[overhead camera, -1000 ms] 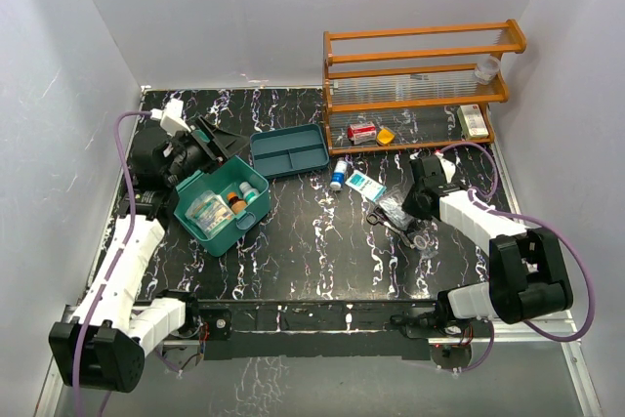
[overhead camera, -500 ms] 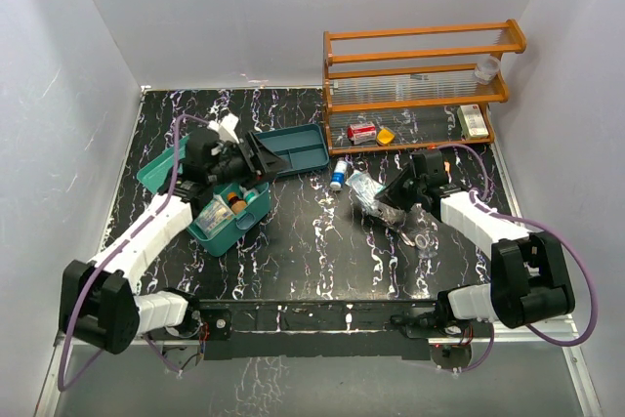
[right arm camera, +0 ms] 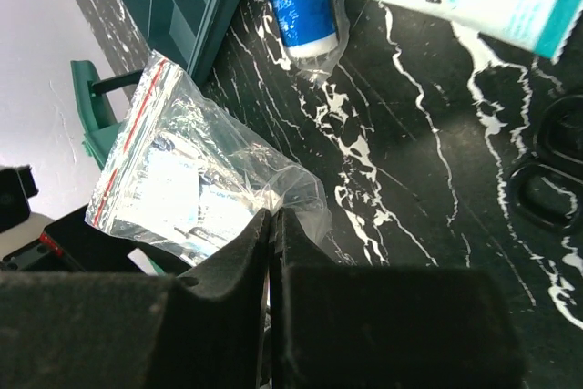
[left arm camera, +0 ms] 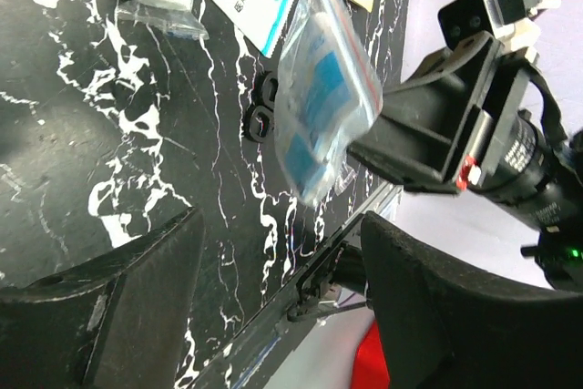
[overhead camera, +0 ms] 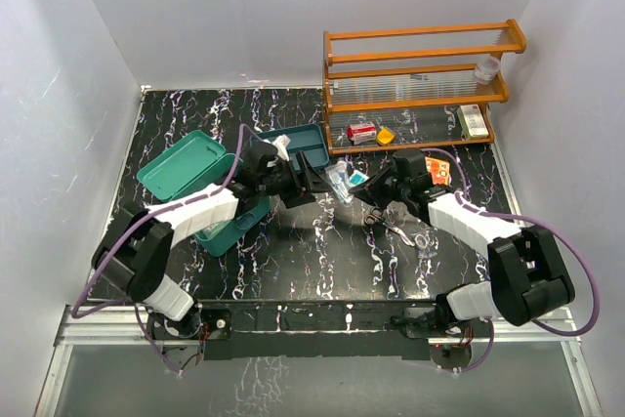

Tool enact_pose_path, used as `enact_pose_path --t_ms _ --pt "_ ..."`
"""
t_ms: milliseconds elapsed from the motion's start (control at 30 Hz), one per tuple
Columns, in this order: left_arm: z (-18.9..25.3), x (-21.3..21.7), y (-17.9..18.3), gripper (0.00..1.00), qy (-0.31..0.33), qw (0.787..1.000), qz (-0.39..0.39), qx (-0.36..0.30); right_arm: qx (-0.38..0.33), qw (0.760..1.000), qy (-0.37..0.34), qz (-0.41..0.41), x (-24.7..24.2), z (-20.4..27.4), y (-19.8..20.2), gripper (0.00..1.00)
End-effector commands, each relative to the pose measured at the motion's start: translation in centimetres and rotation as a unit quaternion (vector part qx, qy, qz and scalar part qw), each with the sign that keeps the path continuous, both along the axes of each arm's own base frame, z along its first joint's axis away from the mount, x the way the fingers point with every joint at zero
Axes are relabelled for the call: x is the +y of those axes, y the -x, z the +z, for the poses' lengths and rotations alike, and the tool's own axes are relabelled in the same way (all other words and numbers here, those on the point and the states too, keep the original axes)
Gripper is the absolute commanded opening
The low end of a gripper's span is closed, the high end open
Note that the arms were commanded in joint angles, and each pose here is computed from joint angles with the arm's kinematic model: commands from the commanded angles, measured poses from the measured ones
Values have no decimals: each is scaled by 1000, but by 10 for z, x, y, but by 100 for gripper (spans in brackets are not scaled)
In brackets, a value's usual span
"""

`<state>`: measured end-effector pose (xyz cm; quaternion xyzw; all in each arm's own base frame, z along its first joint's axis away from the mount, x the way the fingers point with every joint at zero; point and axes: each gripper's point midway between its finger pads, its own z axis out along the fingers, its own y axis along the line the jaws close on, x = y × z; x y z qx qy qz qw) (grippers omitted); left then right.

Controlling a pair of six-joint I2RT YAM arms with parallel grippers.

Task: Organize the medicine kit

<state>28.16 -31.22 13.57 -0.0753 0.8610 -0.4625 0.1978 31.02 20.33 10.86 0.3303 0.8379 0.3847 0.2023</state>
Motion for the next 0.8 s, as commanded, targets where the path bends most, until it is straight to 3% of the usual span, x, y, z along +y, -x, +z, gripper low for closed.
enact_pose_path --t_ms 0,200,600,667,767 --pt "20 -22 -17 67 14 1000 12 -25 -35 999 -25 -13 14 23 -14 0" --pt "11 -44 -16 59 35 999 2 3 -29 999 -20 -1 20 18 -10 0" --pt "-2 -40 -24 21 3 999 47 11 -22 999 -36 21 31 15 -5 0" --pt "-4 -41 -24 21 -2 999 48 15 -23 999 -36 25 33 15 -4 0" --pt "-5 -44 -25 33 -1 999 47 16 -27 999 -33 28 33 15 -2 0"
